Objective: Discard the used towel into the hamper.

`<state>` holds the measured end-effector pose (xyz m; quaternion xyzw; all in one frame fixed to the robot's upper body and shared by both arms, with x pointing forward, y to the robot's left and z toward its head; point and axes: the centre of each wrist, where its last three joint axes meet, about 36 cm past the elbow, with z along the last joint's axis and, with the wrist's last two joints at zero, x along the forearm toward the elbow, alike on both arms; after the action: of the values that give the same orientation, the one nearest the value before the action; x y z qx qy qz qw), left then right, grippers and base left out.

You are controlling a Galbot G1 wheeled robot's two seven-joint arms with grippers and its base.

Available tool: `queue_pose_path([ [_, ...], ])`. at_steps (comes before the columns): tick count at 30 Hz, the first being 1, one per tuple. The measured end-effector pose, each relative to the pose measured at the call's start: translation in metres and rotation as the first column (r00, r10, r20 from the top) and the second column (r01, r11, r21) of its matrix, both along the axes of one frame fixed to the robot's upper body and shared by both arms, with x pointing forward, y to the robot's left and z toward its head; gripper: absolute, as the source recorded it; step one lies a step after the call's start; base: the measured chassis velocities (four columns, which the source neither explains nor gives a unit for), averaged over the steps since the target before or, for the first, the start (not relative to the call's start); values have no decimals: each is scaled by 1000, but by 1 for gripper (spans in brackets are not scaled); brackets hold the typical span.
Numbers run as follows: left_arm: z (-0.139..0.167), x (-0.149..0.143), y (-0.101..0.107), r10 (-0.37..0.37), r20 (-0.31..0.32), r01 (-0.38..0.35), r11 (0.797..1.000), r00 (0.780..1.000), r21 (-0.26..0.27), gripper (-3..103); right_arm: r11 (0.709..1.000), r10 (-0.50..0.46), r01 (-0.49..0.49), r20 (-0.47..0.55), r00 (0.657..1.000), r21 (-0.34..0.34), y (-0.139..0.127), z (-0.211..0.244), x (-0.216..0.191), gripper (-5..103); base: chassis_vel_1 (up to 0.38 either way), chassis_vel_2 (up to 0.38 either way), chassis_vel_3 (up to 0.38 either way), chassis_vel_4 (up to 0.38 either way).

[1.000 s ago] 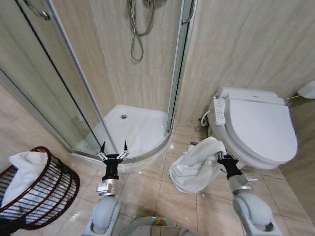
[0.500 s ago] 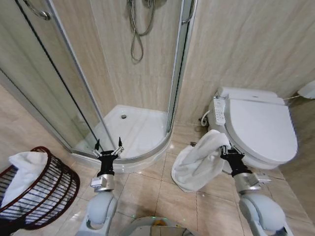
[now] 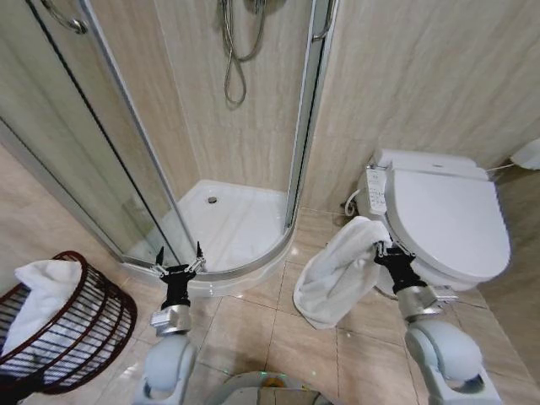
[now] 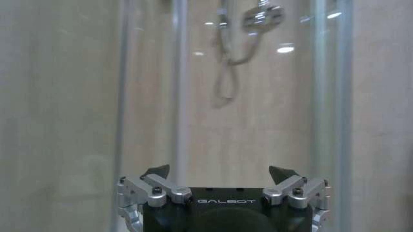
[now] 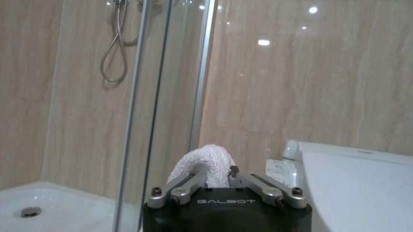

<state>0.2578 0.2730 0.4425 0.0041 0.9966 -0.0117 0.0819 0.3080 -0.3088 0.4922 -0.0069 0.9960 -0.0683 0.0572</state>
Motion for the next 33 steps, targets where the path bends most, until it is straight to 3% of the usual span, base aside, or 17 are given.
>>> queue_pose_path([
  [1,0,0,0,0,0,0,1000,1000,0,100,1000,0,0,0,1000,0,0,0,0,6,0,0,0,0],
  [4,2,-2,11,-109,21,109,994,994,-2,100,1000,8,-8,4,1000,16,-3,-7,-2,6,0,0,0,0],
  [7,4,-4,4,-129,9,129,991,992,-39,100,1000,17,-17,8,1000,13,-8,-12,-4,6,0,0,0,0],
  [11,10,-13,-9,-150,-40,150,989,988,-2,100,1000,12,-12,21,1000,2,-14,-15,-6,6,0,0,0,0],
  [15,11,-20,-21,-115,-84,118,993,990,30,100,1000,9,-8,38,999,-14,-21,-19,-10,6,0,0,0,0],
  [19,11,-28,-27,-85,-92,88,996,992,23,100,1000,12,-11,43,999,-20,-23,-21,-14,6,0,0,0,0],
  [25,12,-42,-34,-20,-56,21,1000,998,19,100,1000,24,-23,68,997,-14,-15,-21,-22,6,0,0,0,0],
  [33,10,-37,-37,-1,-46,2,1000,999,25,100,1000,24,-23,79,997,-16,-12,-13,-20,6,0,0,0,0],
])
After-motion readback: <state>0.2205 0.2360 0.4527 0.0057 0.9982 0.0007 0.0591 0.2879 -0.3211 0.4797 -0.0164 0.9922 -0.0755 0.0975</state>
